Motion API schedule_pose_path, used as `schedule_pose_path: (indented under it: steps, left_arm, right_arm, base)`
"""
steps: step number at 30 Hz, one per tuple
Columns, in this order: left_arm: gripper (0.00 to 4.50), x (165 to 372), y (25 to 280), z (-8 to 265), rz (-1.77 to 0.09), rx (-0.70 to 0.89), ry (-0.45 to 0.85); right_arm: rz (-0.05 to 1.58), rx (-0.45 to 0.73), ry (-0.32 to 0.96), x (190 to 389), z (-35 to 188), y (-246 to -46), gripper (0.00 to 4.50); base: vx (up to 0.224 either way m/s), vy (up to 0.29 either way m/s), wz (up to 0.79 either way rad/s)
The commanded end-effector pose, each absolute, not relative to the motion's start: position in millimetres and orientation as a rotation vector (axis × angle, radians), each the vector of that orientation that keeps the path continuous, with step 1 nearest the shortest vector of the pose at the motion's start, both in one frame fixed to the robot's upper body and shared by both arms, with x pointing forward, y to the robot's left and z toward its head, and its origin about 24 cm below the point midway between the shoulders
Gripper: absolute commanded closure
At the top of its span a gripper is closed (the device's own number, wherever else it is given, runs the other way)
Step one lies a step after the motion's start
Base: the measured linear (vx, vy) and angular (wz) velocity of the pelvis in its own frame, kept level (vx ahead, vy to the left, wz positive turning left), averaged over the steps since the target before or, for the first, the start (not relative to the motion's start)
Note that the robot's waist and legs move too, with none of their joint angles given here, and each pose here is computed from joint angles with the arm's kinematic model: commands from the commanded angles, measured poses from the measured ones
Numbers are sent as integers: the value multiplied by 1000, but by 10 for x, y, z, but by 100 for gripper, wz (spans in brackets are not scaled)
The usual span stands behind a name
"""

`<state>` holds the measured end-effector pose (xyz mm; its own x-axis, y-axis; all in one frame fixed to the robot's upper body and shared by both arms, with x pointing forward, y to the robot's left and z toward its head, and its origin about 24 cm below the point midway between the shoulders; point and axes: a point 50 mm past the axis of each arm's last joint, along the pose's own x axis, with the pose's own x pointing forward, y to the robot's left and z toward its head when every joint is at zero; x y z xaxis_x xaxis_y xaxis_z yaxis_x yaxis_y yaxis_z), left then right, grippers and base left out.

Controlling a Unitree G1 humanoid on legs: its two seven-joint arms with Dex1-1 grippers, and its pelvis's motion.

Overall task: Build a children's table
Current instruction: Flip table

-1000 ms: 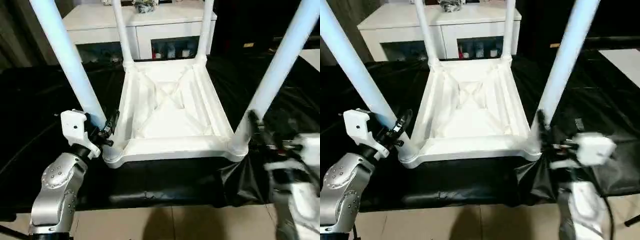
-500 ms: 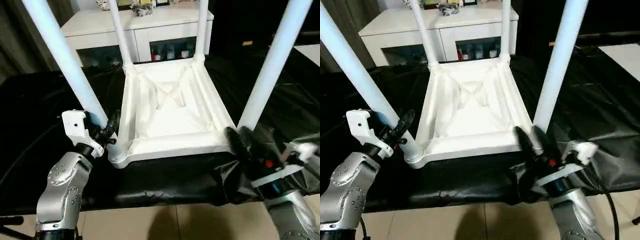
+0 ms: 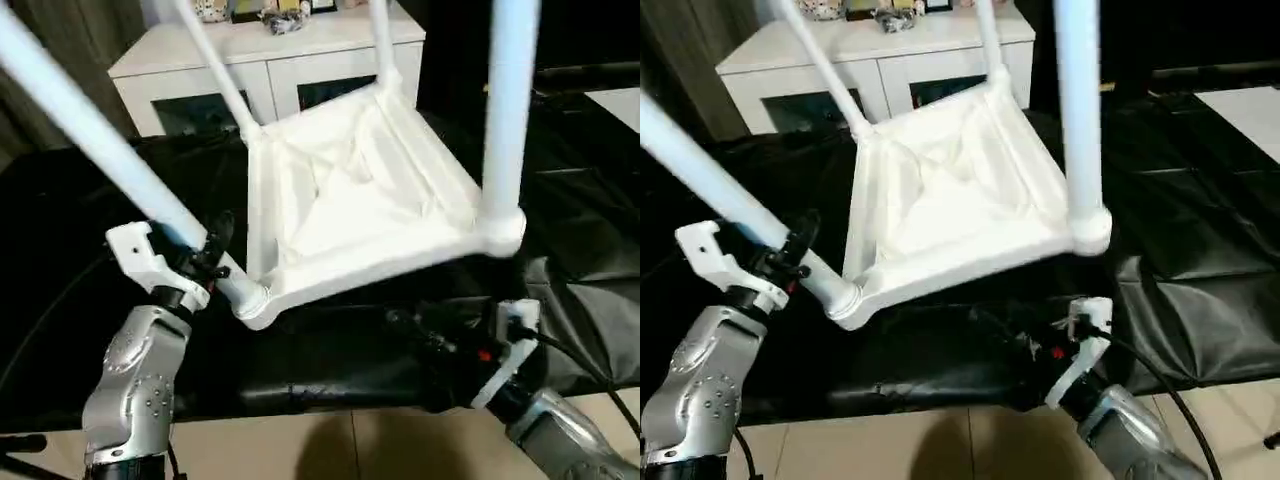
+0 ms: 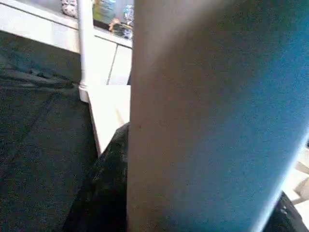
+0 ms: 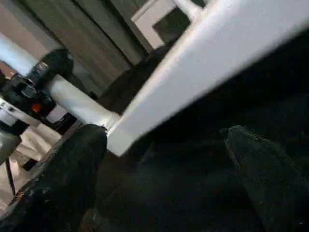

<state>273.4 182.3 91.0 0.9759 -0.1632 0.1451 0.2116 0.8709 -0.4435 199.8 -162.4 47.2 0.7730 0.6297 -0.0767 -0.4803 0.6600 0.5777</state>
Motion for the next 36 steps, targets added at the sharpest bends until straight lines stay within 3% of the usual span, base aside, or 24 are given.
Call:
schedule_pose_path:
  steps: [1, 3, 6, 7, 10, 16, 20, 26, 29, 35, 36]
  left_arm:
    - [267, 2745, 1814, 993, -199, -612, -152]
    - [267, 2745, 1814, 993, -199, -612, -152]
    - [267, 2753, 1805, 1001, -202, -618, -152]
    - [267, 2753, 1805, 1001, -202, -618, -152]
    - [267, 2753, 1809, 1008, -201, -627, -154]
    - [267, 2747, 1815, 1021, -200, -626, -154]
    - [267, 2750, 1818, 1025, -200, -627, -154]
    - [267, 2751, 1810, 1024, -204, -627, -153]
    - [267, 2760, 1796, 1029, -214, -628, -154]
    - [267, 2760, 1783, 1029, -225, -626, -152]
    - [267, 2758, 1784, 1027, -225, -627, -151]
  right_arm:
    - [518, 653, 283, 2162, 382, -1669, 1]
    - [518, 653, 283, 2162, 382, -1669, 0]
    - [364, 812, 297, 2441, 318, -1663, 0]
    - [364, 812, 297, 2441, 318, -1663, 0]
    - [397, 874, 252, 2703, 446, -1511, 0]
    - [528, 893, 198, 2883, 643, -1228, 0]
    - [567, 891, 182, 2949, 731, -1161, 0]
    - [507, 892, 160, 3068, 785, -1160, 0]
    - [434, 853, 208, 3187, 734, -1125, 0]
    - [400, 885, 248, 3316, 725, -1022, 0]
    - [391, 897, 245, 3336, 731, -1017, 28]
  base:
    - [0, 0, 0]
    - [0, 0, 0]
    - [0, 0, 0]
    - [0, 0, 0]
    - [0, 0, 0]
    - [0, 0, 0]
    - [0, 0, 0]
    - [0, 0, 0]
    - [0, 0, 0]
    - [0, 0, 0]
    - [0, 0, 0]
